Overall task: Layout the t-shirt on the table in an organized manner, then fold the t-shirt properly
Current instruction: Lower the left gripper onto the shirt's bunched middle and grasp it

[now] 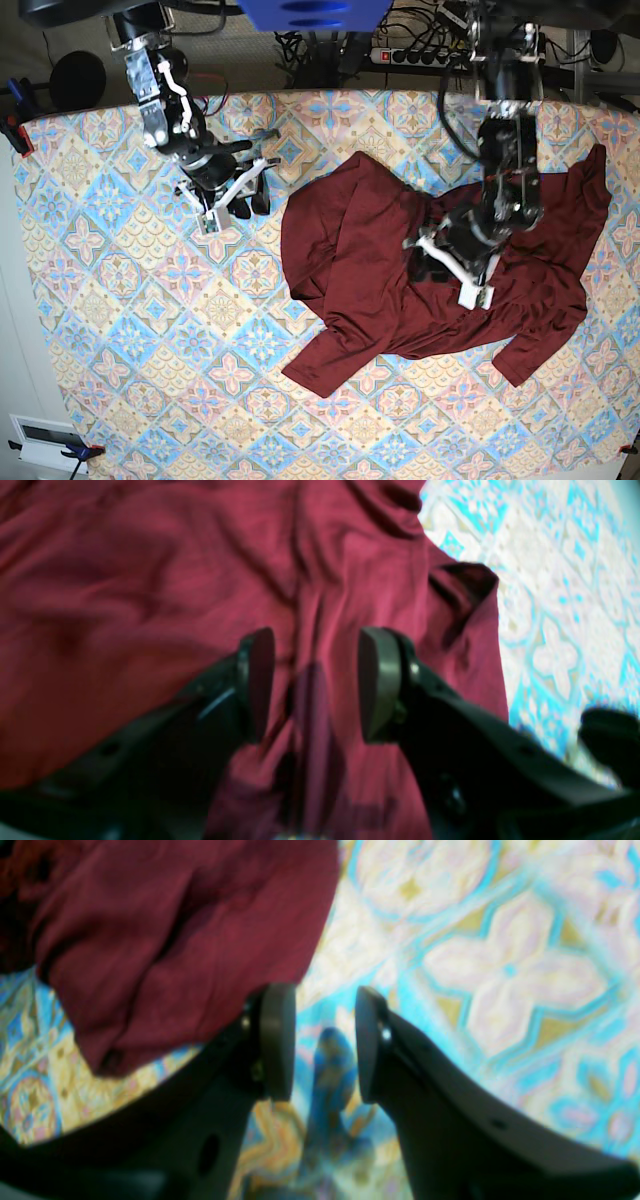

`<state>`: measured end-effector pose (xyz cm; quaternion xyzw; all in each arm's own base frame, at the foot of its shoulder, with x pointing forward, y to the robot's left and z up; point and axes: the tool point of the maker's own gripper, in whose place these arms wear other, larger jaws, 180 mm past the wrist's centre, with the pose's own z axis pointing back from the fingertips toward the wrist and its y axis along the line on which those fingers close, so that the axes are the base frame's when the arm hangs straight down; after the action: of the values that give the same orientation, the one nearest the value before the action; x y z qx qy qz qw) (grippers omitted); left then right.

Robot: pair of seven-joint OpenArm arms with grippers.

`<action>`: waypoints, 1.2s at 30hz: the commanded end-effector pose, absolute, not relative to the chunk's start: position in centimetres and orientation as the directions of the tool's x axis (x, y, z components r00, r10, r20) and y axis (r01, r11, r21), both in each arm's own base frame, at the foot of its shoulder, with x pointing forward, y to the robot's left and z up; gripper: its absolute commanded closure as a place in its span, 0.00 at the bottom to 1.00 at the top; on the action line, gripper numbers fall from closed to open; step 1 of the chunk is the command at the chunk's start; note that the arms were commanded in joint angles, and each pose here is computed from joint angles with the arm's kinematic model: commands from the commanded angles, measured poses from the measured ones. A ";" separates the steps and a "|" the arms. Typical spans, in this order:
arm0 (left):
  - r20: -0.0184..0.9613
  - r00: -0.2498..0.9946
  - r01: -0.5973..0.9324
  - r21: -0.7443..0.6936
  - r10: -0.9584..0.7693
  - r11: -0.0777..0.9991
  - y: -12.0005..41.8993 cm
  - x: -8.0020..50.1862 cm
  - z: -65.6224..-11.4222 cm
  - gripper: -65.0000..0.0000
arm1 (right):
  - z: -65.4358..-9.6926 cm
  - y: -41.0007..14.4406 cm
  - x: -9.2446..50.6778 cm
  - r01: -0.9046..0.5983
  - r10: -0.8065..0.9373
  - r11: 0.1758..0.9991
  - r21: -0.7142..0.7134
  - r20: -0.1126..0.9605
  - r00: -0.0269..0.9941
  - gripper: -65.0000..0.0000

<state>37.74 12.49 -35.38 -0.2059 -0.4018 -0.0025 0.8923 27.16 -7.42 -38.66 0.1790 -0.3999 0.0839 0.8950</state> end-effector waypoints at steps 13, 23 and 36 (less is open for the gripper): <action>0.712 0.688 0.204 -0.375 0.140 0.904 7.1 42.7 -38.9 0.66 | -37.6 -7.5 27.6 -0.301 -0.002 0.920 0.250 0.772 0.635 0.71; 0.804 0.549 0.322 -0.457 0.230 0.829 8.8 40.3 -30.1 1.00 | -38.0 -9.5 28.3 -0.252 -0.022 0.939 0.236 0.769 0.639 0.71; 0.754 0.587 0.202 -0.489 0.295 0.848 14.8 39.2 -32.0 0.90 | -37.7 -8.2 29.6 -0.290 -0.002 0.928 0.235 0.779 0.627 0.71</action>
<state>38.09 15.00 -34.15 -0.2669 -0.4242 0.0358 0.8646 28.45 -7.89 -39.12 0.1725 -0.3985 0.0800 0.8972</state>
